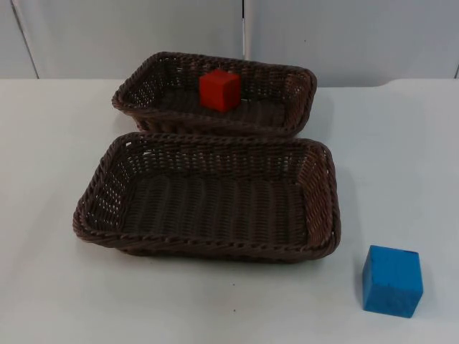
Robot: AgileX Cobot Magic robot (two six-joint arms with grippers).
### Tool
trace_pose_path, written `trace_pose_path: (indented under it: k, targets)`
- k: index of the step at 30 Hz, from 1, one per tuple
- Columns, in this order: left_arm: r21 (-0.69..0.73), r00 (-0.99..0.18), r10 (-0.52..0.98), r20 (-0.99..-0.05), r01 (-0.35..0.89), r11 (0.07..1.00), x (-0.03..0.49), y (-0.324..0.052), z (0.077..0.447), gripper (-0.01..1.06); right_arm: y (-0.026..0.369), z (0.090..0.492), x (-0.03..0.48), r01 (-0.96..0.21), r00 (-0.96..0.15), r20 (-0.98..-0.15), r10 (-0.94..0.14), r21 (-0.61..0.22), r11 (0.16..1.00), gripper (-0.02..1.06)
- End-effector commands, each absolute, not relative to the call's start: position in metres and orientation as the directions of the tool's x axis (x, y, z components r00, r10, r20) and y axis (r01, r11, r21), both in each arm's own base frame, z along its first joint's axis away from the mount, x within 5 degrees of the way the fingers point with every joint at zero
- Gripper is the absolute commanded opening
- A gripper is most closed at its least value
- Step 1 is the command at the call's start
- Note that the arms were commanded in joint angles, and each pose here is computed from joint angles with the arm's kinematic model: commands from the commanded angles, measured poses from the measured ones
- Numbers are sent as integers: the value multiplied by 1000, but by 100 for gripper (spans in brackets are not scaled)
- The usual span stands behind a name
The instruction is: Pick up one cube with the left hand and place it into the upper basket. Pick up one cube with the right hand and place it into the lower basket.
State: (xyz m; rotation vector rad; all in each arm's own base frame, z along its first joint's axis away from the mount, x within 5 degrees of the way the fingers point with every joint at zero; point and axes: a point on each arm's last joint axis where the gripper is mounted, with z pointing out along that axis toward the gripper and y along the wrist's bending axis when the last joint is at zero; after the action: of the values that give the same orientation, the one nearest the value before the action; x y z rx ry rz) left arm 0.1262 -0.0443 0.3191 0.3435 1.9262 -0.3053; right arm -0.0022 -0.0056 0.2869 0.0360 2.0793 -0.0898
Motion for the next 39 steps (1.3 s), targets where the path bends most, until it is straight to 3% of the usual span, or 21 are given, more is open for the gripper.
trace_pose_path:
  k: [1, 16, 25, 28, 39]
  targets:
    - [-56, -358, 89, -930, 376, 925, 125, -44, 318, 72, -6, 294, 3, 55, -497, -868, -15, -49, 997, 104]
    - [-59, -361, 88, -928, 377, 924, 125, -44, 318, 72, -6, 330, 61, 44, -629, -777, -15, -56, 997, 104]
    - [-59, -361, 88, -928, 377, 924, 125, -44, 318, 72, -7, 331, 104, 32, -713, -701, -20, -62, 998, 104]
    - [-59, -361, 88, -928, 377, 924, 125, -44, 318, 72, -6, 331, 120, -15, -752, -655, -73, -94, 995, 104]
    - [-61, -365, 88, -927, 378, 924, 125, -45, 318, 72, 0, 317, 173, -152, -827, -538, -166, -70, 986, 104]
